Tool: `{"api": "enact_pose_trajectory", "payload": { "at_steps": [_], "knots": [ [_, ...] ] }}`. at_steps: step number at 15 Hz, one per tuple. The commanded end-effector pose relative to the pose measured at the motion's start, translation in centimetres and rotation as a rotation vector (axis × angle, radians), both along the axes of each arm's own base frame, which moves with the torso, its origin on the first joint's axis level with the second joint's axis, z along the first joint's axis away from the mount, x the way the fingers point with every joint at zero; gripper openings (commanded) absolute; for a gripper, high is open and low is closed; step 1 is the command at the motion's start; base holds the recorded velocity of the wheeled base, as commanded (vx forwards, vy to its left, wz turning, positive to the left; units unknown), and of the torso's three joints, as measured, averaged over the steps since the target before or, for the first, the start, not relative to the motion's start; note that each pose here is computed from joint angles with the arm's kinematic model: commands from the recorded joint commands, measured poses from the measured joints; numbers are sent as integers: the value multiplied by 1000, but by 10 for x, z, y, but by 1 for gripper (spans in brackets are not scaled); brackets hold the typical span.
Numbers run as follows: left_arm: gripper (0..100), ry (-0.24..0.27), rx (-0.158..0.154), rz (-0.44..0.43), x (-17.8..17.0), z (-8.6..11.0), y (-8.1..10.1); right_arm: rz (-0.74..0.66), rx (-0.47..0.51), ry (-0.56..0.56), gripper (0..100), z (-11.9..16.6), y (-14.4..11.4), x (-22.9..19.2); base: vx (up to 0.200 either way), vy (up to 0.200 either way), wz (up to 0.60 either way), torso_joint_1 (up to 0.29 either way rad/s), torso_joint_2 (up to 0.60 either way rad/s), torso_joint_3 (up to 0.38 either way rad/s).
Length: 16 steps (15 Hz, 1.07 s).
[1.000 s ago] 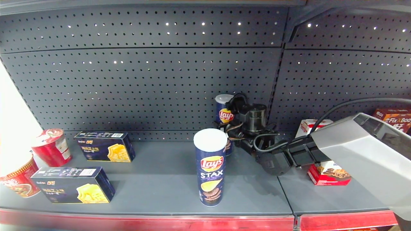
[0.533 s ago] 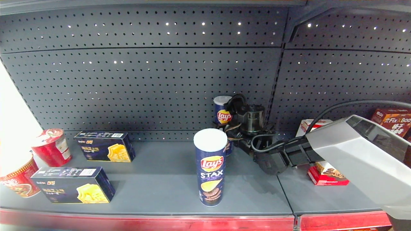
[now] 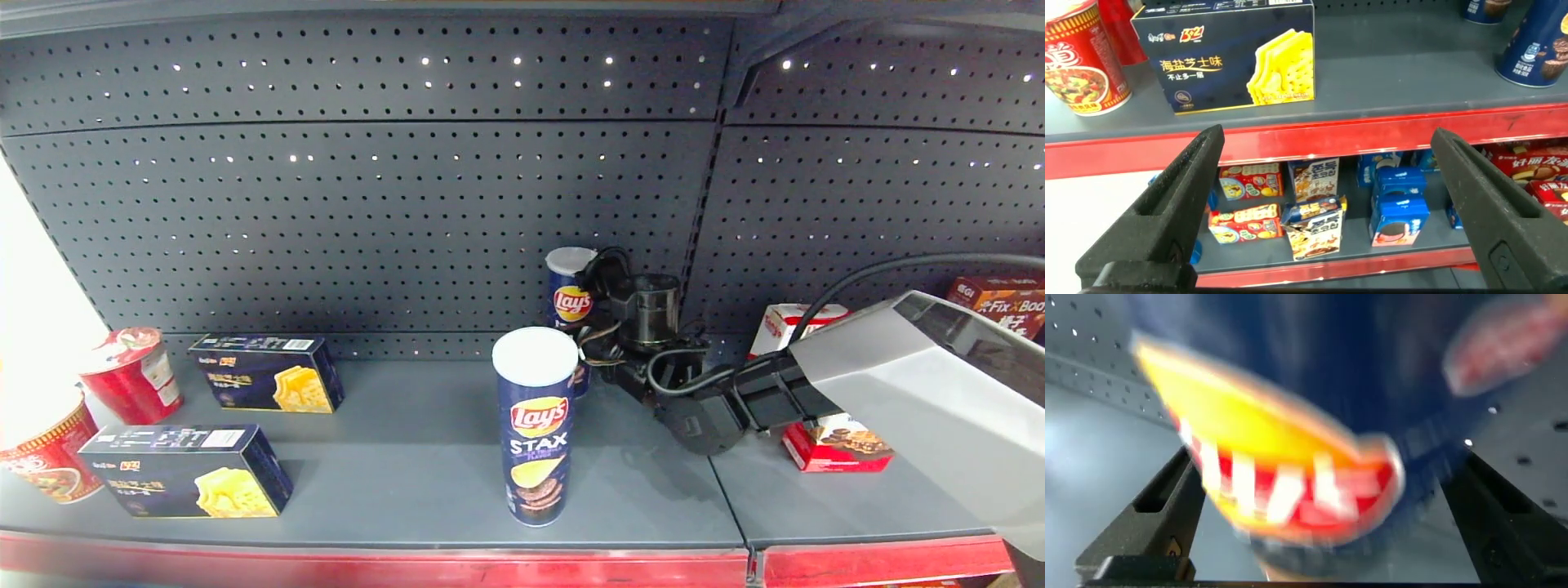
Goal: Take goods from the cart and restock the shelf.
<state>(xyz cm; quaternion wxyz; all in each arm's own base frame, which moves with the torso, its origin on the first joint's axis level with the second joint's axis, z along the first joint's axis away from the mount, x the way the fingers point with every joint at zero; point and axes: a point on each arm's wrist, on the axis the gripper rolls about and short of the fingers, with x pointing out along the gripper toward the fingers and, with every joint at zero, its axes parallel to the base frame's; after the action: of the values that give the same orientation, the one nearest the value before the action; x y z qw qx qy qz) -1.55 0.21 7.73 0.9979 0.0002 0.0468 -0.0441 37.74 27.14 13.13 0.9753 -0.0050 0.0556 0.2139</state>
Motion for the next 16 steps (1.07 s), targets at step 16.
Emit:
{"api": "enact_pose_trajectory", "payload": {
  "at_steps": [16],
  "knots": [
    [100, 2, 0, 1, 0, 0, 0, -55, -2, -64, 100, 76, -138, -228, 0, 0, 0, 0, 0, 0]
  ]
}}
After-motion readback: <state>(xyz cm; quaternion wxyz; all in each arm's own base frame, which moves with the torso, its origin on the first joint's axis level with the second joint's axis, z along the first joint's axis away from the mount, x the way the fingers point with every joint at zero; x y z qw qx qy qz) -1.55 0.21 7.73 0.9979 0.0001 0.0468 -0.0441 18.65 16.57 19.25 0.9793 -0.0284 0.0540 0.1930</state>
